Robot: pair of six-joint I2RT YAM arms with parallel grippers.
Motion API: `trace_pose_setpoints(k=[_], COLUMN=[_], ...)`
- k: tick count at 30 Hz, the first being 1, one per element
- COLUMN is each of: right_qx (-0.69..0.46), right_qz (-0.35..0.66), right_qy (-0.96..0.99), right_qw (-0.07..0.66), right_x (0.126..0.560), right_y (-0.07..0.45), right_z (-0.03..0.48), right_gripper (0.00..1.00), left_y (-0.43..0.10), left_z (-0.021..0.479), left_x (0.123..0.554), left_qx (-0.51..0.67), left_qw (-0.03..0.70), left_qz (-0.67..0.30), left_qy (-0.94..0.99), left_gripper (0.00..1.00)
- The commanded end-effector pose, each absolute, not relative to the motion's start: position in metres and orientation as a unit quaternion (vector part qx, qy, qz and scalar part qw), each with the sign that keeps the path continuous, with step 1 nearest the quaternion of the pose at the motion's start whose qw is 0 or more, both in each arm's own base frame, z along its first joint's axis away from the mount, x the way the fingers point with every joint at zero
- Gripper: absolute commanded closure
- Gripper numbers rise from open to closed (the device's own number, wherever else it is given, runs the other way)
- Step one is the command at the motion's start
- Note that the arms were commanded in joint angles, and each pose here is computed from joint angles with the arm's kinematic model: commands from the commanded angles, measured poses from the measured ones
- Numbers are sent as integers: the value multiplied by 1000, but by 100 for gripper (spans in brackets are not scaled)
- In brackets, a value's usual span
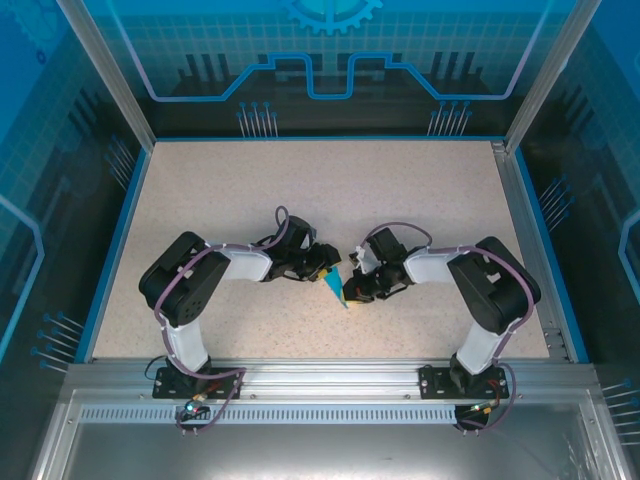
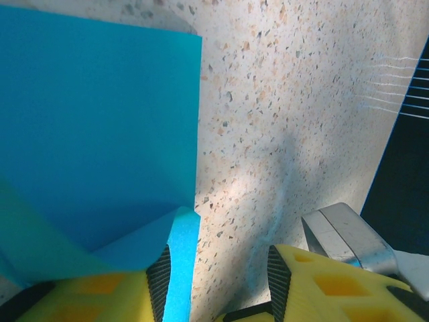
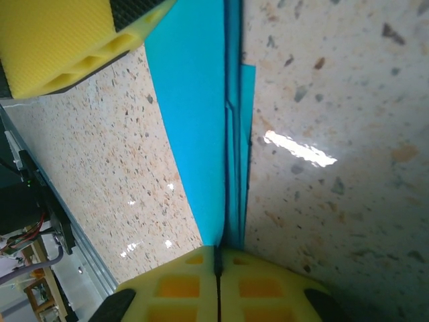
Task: Fold a paper plane with a square sheet of paper (pick it up from the middle)
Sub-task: Fold the wing for the fifth time at the center of the table.
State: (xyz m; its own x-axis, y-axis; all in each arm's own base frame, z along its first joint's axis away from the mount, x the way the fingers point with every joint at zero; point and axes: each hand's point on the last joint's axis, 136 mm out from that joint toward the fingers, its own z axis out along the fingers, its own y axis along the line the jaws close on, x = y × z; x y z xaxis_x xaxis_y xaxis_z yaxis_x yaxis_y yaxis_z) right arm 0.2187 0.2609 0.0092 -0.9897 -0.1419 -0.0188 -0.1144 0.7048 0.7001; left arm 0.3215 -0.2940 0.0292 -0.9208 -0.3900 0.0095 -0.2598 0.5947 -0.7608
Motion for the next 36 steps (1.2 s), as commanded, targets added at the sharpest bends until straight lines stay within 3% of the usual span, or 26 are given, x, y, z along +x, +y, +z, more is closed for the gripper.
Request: trace_pose_setpoints(k=[1,12,22,26,36], right_qx=[55,82,82,103,111], right_qz=[-319,-314,-323,-352,-306], right_qy=[-944,-944,-943,-930,-946], right_qw=[59,49,-25,-26,-8], right_x=[193,193,214,213,208], right_y=[238,243,246,264,262], right_z=[-6,1,33,41,17], right_gripper=[89,85,77,74,74], left_y=[-280,-282,-282,-281,-282], left_z=[1,2,1,1,1], left_x=[305,308,306,306,306], left_qx=[-204,-203,-201,-201,-200], left_qw=[43,43,41,41,41], left_qz=[-363,-366,-365,-365,-365], left_qy=[908,907,908,908,908], left_gripper=[53,53,53,53,53])
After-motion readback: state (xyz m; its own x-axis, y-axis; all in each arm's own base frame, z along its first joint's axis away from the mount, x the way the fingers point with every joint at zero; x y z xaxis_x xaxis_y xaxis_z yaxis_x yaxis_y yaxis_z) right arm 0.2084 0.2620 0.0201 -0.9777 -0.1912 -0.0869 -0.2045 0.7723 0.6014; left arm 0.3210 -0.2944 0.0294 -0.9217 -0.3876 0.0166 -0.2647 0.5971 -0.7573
